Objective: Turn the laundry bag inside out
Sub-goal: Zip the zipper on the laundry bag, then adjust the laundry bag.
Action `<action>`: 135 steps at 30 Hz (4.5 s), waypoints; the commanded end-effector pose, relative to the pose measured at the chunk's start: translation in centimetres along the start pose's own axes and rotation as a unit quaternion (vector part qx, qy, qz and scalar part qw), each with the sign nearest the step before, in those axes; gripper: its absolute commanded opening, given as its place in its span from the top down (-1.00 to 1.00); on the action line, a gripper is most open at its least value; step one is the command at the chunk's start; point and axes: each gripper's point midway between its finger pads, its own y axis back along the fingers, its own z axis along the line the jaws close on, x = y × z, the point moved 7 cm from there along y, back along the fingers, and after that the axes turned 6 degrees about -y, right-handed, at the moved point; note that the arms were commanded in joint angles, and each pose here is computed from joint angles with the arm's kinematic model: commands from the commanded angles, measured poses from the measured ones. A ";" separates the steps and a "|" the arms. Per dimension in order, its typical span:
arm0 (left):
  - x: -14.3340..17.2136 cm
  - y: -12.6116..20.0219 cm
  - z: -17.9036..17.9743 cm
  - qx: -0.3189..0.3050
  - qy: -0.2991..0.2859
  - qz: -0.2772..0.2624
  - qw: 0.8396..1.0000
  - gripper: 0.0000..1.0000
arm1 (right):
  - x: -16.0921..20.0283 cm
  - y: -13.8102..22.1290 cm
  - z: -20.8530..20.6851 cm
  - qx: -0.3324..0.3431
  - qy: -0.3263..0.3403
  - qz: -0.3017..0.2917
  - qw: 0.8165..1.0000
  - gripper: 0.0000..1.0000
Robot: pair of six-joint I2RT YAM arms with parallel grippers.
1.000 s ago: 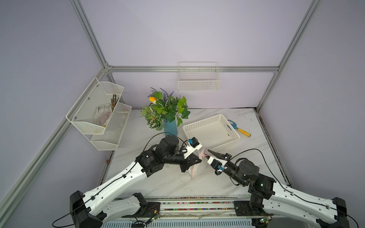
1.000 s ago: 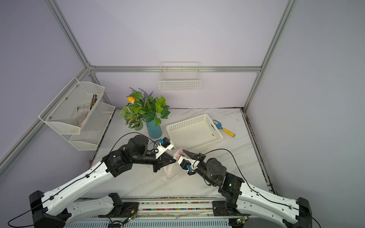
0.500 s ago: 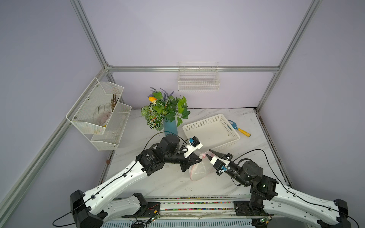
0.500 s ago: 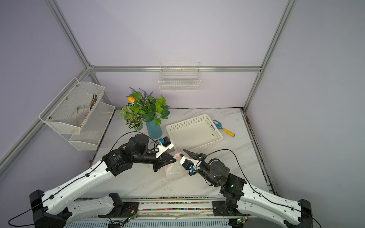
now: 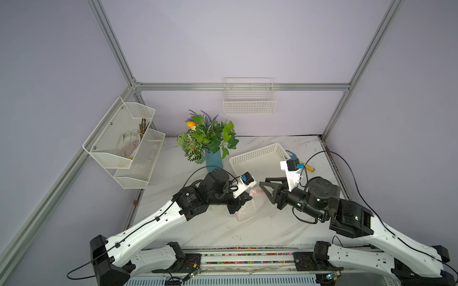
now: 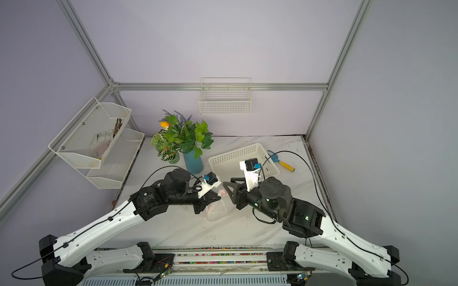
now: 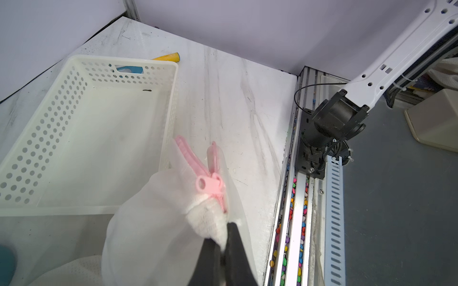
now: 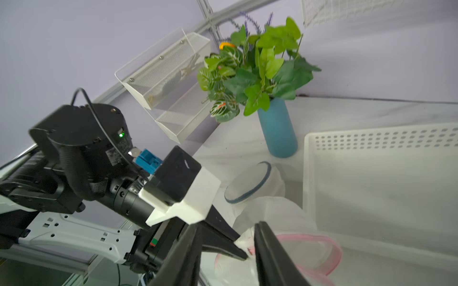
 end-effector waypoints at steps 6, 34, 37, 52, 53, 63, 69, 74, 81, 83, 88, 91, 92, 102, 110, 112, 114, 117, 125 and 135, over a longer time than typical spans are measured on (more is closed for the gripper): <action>-1.9 0.5 -0.2 0.003 -0.035 -0.024 0.999 1.00 | 2.0 -1.3 -2.0 0.061 -0.071 0.101 0.990 0.26; -1.9 0.5 -0.1 -0.005 -0.028 -0.027 0.999 1.00 | 3.0 -3.1 -5.3 0.117 -0.090 0.139 0.979 1.00; -1.7 0.4 -0.1 -0.006 -0.027 -0.025 0.999 1.00 | 2.9 -2.8 -5.5 0.116 -0.093 0.135 0.980 1.00; 0.8 1.6 0.0 -0.023 0.028 -0.053 0.998 1.00 | 3.8 0.1 -9.6 0.131 -0.063 0.059 0.988 1.00; 0.9 1.8 0.1 -0.024 0.035 -0.063 0.997 1.00 | 4.1 0.1 -10.0 0.130 -0.066 0.060 0.988 1.00; 4.8 -0.3 -0.6 0.015 0.074 -0.035 0.997 0.09 | 4.0 -1.4 -7.6 -0.004 -0.050 0.089 0.995 1.00; 4.6 -0.4 0.7 -0.033 0.023 0.019 0.999 -0.47 | 5.3 -3.3 -7.6 -0.030 -0.016 0.147 0.989 1.00; 2.9 -1.7 0.4 0.012 -0.017 -0.001 1.000 -0.48 | 5.8 -4.5 -7.0 -0.072 -0.016 0.176 0.982 1.00; 3.3 -2.8 0.0 0.037 -0.115 -0.021 0.993 -0.41 | 6.6 -4.8 -6.6 -0.105 0.009 0.206 0.973 1.00; 3.4 -2.6 -0.2 0.037 -0.146 -0.041 0.988 -0.41 | 6.6 -4.9 -6.6 -0.112 0.017 0.207 0.972 1.00; 3.8 -1.6 -0.4 0.043 -0.186 -0.082 0.978 -0.46 | 6.5 -4.7 -6.2 -0.132 0.032 0.199 0.970 1.00; 4.2 -1.1 -0.1 0.045 -0.196 -0.082 0.976 -0.46 | 6.4 -3.9 -5.7 -0.155 0.068 0.196 0.966 1.00; 4.3 -0.7 0.0 0.046 -0.202 -0.085 0.975 -0.46 | 6.5 -3.6 -5.6 -0.160 0.084 0.195 0.964 1.00; 2.9 0.3 1.4 0.137 -0.252 -0.110 0.952 -0.48 | 6.1 -2.4 -4.5 -0.232 0.230 0.163 0.931 1.00; 2.1 -0.4 2.0 0.212 -0.243 -0.128 0.938 -0.50 | 5.9 -2.5 -3.9 -0.333 0.297 0.155 0.881 1.00; 2.0 -0.7 2.4 0.227 -0.239 -0.131 0.935 -0.50 | 5.3 -2.9 -3.8 -0.357 0.299 0.152 0.872 1.00; 1.7 -0.9 2.9 0.238 -0.234 -0.137 0.933 -0.51 | 4.8 -3.3 -3.8 -0.370 0.301 0.149 0.866 1.00; 1.5 -1.2 3.3 0.258 -0.226 -0.147 0.928 -0.50 | 4.3 -3.9 -3.9 -0.383 0.300 0.151 0.861 1.00; 1.9 -2.6 4.2 0.298 -0.196 -0.162 0.920 -0.27 | 3.3 -4.8 -4.1 -0.396 0.311 0.146 0.851 1.00; 2.0 -2.0 4.7 0.294 -0.183 -0.164 0.924 0.71 | 2.9 -4.7 -5.1 -0.352 0.336 0.134 0.863 1.00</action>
